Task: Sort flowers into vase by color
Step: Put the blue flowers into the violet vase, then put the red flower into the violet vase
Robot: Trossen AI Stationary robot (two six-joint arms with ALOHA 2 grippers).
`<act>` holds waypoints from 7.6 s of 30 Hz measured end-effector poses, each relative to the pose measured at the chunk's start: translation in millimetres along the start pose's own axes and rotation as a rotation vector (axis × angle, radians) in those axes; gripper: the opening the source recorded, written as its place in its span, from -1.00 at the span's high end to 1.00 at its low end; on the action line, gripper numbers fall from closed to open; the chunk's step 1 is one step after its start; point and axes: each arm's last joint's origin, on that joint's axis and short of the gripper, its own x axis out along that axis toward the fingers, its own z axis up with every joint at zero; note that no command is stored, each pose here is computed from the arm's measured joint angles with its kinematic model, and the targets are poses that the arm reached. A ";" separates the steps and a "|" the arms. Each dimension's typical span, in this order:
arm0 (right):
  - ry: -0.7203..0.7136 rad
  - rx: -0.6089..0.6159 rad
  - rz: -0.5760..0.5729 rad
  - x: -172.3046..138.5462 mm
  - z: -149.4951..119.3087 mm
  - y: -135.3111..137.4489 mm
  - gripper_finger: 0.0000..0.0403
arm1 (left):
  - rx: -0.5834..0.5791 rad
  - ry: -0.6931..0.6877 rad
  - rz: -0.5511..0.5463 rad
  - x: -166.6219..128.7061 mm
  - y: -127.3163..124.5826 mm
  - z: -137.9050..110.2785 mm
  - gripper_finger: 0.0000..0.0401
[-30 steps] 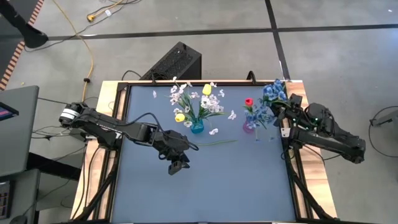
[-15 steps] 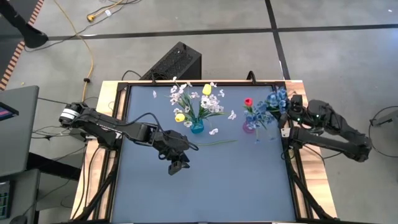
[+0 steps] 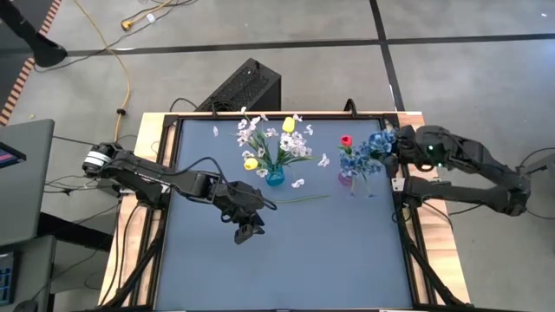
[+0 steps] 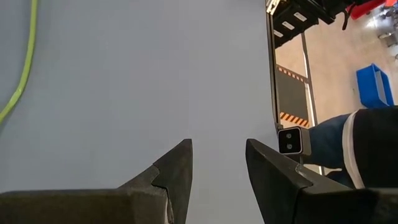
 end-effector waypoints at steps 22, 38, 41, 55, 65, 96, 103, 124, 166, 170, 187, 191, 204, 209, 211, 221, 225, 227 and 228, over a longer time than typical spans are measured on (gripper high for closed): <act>0.656 0.079 0.118 -23.8 39.5 28.1 -0.21 | 0.203 -0.005 0.044 3.0 -10.2 -8.2 0.31; 0.618 0.233 0.237 -66.7 16.4 17.7 -0.18 | 0.413 0.053 0.450 82.9 28.5 -39.1 0.31; 0.629 0.248 0.235 -66.2 6.5 12.3 -0.18 | 0.438 0.039 0.503 101.9 40.5 -38.3 0.31; 0.657 0.271 0.226 -45.3 -25.5 0.2 -0.18 | 0.391 0.004 0.537 109.0 98.2 -1.6 0.31; 0.647 0.255 0.247 -42.0 -25.3 1.6 -0.18 | 0.412 0.160 0.538 104.2 120.0 -7.1 0.31; 0.605 0.189 0.387 -40.7 -19.2 8.3 -0.18 | 0.400 0.151 0.246 41.9 1.0 -24.9 1.00; 0.359 0.064 0.657 -39.6 4.5 25.6 -0.18 | 0.272 -0.092 0.014 -26.2 -32.9 -1.6 1.00; -0.936 -0.748 0.863 -56.6 91.5 73.5 -0.18 | -0.333 -0.892 -0.302 -132.7 -26.9 70.1 1.00; -0.750 -1.651 -0.139 92.4 130.6 163.2 0.10 | -0.667 -0.905 -0.409 -118.3 2.6 126.9 1.00; -0.740 -1.690 -0.125 96.9 126.2 168.1 0.16 | -0.669 -0.905 -0.410 -118.3 2.7 126.9 1.00; -0.705 -1.695 -0.185 101.0 118.2 179.8 0.44 | -0.698 -0.869 -0.376 -114.7 5.3 124.3 1.00; -0.696 -1.698 -0.180 101.5 117.5 179.6 0.63 | -0.686 -0.869 -0.381 -115.0 4.8 124.5 1.00; -0.722 -1.515 -0.094 94.4 115.8 183.6 0.88 | -0.507 -0.905 -0.401 -121.5 2.2 128.7 0.70; -0.747 -1.397 -0.068 81.0 121.2 176.8 0.88 | -0.405 -0.955 -0.443 -135.0 6.1 134.5 0.41; -0.754 -1.331 -0.034 72.4 123.0 172.5 0.88 | -0.341 -0.952 -0.432 -141.2 10.3 135.6 0.31; -0.755 -0.905 0.025 18.7 142.3 114.4 0.88 | 0.019 -1.037 -0.140 -204.1 -5.6 106.8 0.25; -0.720 -0.734 -0.005 3.5 146.4 84.1 0.88 | 0.085 -0.995 -0.003 -213.3 -16.5 87.4 0.29; -0.685 -0.667 -0.056 1.2 147.4 70.1 0.88 | 0.109 -0.963 0.053 -212.0 -21.7 79.9 0.30; -0.662 -0.633 -0.074 1.2 147.6 63.3 0.88 | 0.123 -0.941 0.083 -208.8 -23.9 76.8 0.30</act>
